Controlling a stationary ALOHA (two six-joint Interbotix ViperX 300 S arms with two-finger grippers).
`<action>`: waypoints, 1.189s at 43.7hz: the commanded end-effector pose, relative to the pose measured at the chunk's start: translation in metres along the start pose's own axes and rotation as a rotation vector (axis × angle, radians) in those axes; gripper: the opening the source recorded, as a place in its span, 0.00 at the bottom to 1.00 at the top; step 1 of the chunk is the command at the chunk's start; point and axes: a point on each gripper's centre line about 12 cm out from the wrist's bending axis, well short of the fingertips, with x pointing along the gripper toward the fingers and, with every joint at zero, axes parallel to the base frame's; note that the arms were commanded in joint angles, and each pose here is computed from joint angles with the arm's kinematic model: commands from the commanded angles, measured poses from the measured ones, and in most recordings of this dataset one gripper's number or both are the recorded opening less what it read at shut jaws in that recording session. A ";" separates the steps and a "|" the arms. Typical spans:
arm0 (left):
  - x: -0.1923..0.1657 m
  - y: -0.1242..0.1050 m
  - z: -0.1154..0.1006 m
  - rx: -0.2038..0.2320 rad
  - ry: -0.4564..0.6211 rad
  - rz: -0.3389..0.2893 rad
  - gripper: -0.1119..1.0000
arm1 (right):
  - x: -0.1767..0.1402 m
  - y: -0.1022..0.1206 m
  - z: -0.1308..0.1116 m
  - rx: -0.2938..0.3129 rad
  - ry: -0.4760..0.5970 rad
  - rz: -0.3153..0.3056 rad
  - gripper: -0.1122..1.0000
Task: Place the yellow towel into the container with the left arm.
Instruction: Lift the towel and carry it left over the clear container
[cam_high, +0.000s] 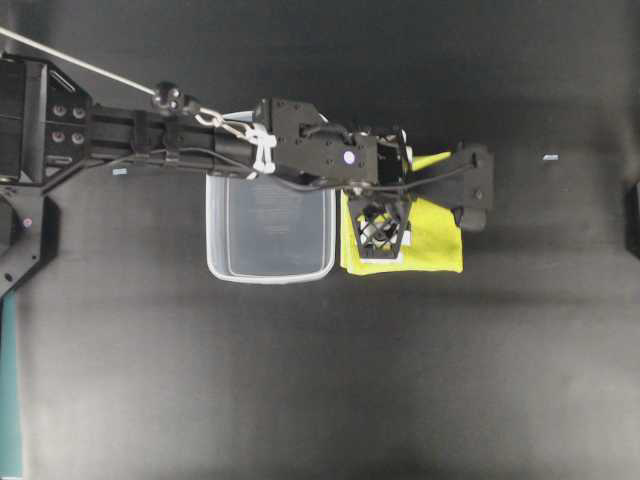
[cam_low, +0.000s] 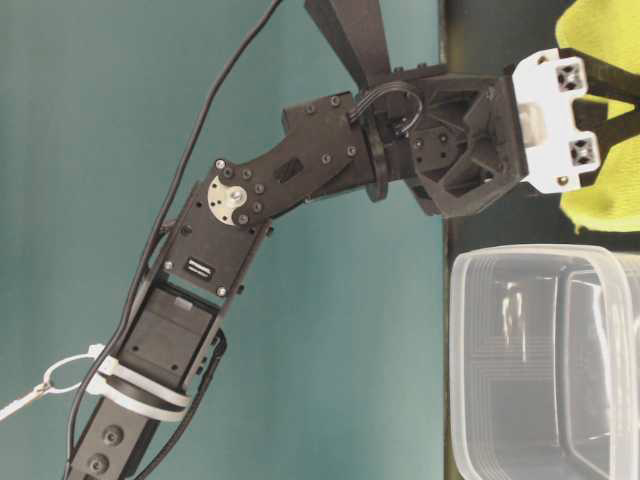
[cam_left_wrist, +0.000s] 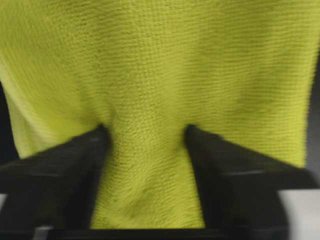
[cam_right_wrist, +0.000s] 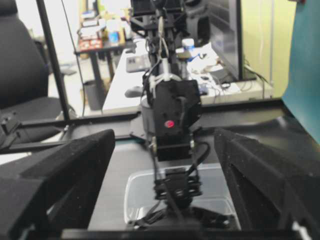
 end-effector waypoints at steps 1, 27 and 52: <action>0.001 -0.006 0.001 0.018 0.001 -0.002 0.45 | 0.001 0.000 0.004 0.003 -0.018 0.001 0.80; -0.203 0.006 0.038 0.004 -0.137 0.023 0.16 | 0.002 0.000 0.002 0.103 -0.035 0.003 0.80; -0.234 0.002 -0.069 -0.024 -0.053 0.018 0.16 | 0.003 0.000 -0.001 0.134 -0.029 0.004 0.78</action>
